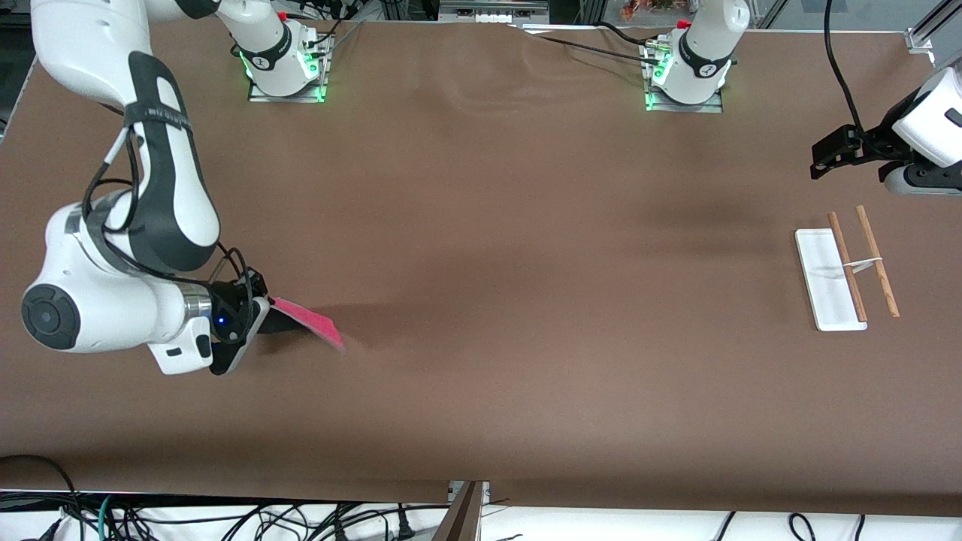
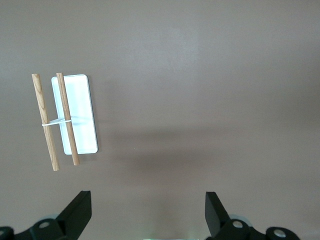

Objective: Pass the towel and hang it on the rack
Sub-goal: 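Lift the towel with the right gripper while the left gripper approaches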

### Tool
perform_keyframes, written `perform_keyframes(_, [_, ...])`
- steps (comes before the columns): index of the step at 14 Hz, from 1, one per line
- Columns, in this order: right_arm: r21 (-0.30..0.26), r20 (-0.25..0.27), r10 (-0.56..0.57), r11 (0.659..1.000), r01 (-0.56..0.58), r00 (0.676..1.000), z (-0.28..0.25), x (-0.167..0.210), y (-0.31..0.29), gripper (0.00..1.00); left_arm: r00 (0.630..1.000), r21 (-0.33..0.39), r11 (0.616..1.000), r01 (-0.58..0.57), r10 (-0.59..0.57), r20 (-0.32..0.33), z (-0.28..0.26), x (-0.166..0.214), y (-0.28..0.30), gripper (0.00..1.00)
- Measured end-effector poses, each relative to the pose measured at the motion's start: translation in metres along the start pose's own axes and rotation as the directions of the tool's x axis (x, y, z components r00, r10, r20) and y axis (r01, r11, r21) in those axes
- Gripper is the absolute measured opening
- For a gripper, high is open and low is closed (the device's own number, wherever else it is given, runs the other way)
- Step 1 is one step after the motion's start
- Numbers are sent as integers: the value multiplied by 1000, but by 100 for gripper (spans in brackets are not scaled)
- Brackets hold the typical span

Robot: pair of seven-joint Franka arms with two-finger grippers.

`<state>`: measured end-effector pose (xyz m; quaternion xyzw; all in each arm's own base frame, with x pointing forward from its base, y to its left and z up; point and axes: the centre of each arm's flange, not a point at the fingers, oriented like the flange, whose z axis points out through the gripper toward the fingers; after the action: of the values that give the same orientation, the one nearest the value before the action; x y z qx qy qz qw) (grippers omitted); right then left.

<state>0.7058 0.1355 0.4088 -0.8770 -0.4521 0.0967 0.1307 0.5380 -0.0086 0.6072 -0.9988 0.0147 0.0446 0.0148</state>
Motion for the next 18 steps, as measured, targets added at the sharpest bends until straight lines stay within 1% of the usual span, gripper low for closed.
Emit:
perform_keyframes(2, [1,20,73,997,-73,997,-24,1,-28,2,1000,0,1000,-3,3,15,3,0,1,100])
perform_keyframes(5, [-5,38,182,983,-182,983,-55,5,-74,2,995,-1,1000,-9,9,102,19,0,4,100])
perform_keyframes(6, [-11,42,216,976,-216,975,-61,10,-91,2,992,-2,1000,-13,13,123,25,1,7,100])
perform_keyframes(10, [-48,38,328,944,-326,944,-73,46,-170,2,981,-3,1000,-29,29,192,44,6,15,100])
perform_keyframes(12, [-64,31,346,937,-344,938,-73,66,-212,2,975,-8,998,-57,58,217,50,7,19,100])
perform_keyframes(13, [-62,23,351,935,-349,936,-74,75,-231,2,970,-15,996,-90,91,225,52,7,21,100])
perform_keyframes(14, [-38,5,367,930,-366,930,-76,82,-247,2,963,-26,991,-131,134,232,55,8,23,100])
perform_keyframes(15, [7,-19,396,918,-396,918,-79,89,-258,2,955,-45,984,-173,178,236,58,9,27,100])
perform_keyframes(16, [61,-44,431,901,-429,901,-84,94,-265,2,946,-81,975,-209,222,234,60,10,33,100])
perform_keyframes(18, [165,-82,499,860,-482,863,-92,103,-275,2,932,-190,948,-256,294,213,63,12,47,100])
